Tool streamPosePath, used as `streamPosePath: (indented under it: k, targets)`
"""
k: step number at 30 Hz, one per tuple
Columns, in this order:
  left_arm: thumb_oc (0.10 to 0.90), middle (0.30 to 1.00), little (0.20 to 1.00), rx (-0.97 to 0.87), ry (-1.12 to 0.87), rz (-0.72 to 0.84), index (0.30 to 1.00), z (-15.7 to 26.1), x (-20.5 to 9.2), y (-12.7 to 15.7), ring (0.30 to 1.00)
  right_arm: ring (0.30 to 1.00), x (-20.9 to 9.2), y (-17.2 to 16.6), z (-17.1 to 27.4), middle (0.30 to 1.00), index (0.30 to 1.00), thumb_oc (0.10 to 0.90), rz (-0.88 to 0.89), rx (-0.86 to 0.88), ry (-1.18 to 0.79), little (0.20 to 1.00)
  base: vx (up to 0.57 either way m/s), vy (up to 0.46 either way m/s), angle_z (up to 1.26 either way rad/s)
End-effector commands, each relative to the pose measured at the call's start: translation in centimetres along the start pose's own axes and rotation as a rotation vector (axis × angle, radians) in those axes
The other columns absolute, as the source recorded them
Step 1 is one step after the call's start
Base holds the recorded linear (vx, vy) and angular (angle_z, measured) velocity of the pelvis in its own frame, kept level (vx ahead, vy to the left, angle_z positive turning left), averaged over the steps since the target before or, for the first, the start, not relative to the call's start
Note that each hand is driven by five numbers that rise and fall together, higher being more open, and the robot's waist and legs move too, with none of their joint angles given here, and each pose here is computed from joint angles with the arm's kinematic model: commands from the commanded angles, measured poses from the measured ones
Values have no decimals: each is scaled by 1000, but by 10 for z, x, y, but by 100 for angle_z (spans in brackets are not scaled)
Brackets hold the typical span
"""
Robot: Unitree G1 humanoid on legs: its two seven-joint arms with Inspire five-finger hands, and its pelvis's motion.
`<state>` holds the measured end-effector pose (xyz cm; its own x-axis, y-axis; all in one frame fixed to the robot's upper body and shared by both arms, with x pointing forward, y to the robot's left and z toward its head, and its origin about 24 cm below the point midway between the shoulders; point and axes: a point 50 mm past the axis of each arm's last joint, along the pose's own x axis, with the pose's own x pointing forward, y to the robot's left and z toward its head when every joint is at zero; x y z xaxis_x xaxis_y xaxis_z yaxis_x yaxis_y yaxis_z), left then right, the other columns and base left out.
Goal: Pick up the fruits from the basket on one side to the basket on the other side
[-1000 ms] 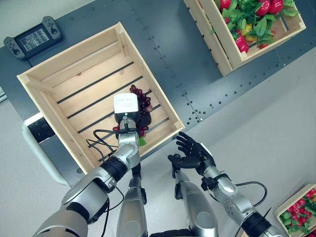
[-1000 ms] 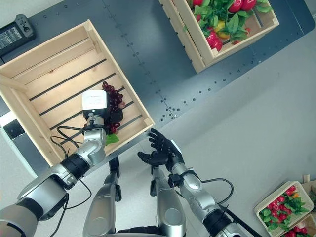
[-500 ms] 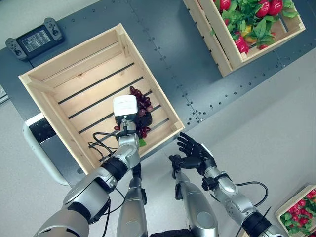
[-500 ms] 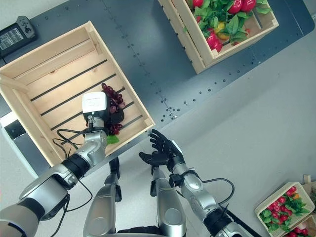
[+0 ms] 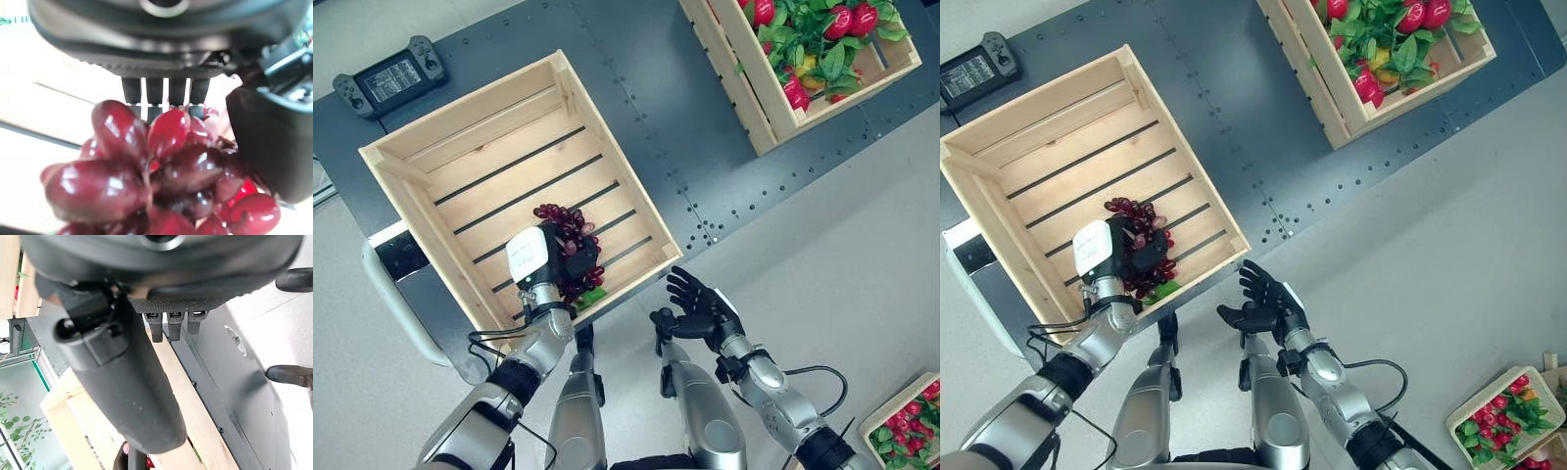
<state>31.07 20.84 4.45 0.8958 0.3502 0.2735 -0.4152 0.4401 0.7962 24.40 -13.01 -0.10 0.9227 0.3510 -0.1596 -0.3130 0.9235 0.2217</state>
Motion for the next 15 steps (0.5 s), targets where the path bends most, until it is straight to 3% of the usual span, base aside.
streamPosePath:
  k: [1,9,15]
  targets:
    - [400,300,300,-108,-144,132,300,27,5,15,300,900,-11,-3,34,900,900,800,37,-9,-157,900,0,0,0]
    - [400,300,300,-159,-219,190,300,29,3,34,300,900,-18,-8,37,900,900,800,36,-18,-156,900,-1,4,0]
    - [400,300,300,-338,-334,364,300,42,-3,59,300,900,-23,-9,37,900,900,800,36,-16,-172,900,0,0,0]
